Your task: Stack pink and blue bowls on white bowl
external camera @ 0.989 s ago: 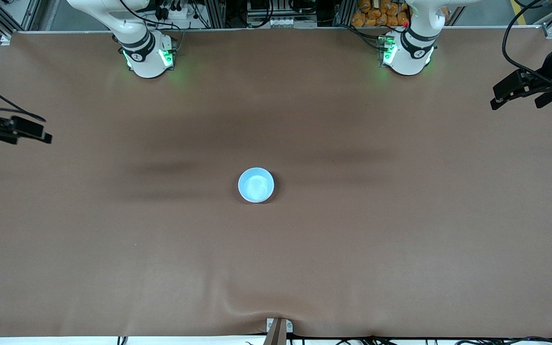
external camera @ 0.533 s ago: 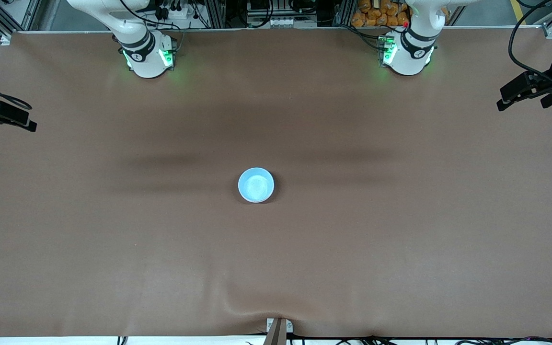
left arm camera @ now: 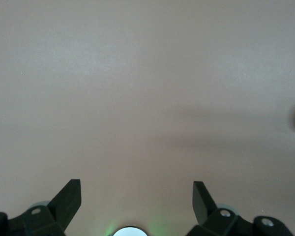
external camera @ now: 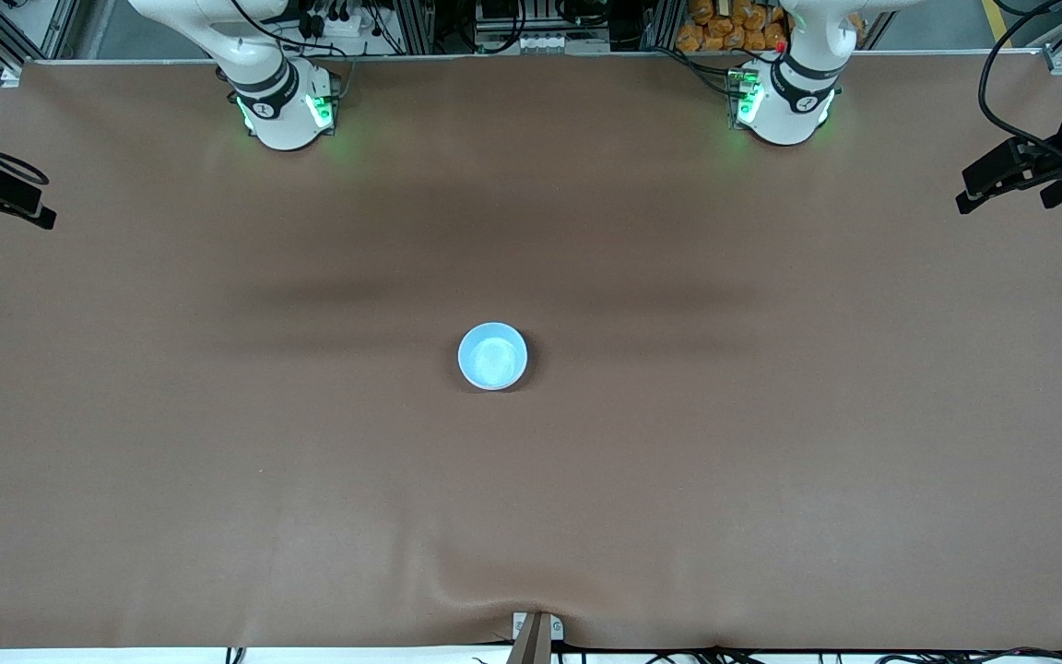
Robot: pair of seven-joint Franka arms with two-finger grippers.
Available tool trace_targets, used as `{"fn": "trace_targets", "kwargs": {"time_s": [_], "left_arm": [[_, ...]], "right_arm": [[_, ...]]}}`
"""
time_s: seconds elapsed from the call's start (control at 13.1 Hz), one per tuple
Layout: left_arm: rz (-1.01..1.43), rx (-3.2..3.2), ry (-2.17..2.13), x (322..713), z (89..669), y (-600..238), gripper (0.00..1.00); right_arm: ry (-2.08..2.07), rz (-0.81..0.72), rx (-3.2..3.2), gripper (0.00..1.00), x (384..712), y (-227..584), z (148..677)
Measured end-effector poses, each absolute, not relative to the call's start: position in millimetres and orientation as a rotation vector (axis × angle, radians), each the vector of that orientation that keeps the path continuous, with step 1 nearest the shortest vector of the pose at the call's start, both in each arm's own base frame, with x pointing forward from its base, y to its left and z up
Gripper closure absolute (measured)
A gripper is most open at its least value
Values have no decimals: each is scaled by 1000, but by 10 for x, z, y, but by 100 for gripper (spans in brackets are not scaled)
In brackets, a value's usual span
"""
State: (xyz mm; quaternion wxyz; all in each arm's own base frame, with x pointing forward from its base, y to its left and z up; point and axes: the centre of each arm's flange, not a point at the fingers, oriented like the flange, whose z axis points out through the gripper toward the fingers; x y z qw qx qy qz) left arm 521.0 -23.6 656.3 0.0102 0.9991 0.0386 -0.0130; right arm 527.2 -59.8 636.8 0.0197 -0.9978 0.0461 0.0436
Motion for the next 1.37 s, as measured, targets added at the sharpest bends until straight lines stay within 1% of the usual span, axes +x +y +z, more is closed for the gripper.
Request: {"fn": "trace_targets", "kwargs": {"time_s": [1.37], "left_arm": [[-34,3118,128,5223,6578,-208,0]], "right_arm": [[105,151,-3112,0,5283,-475,6322]]}}
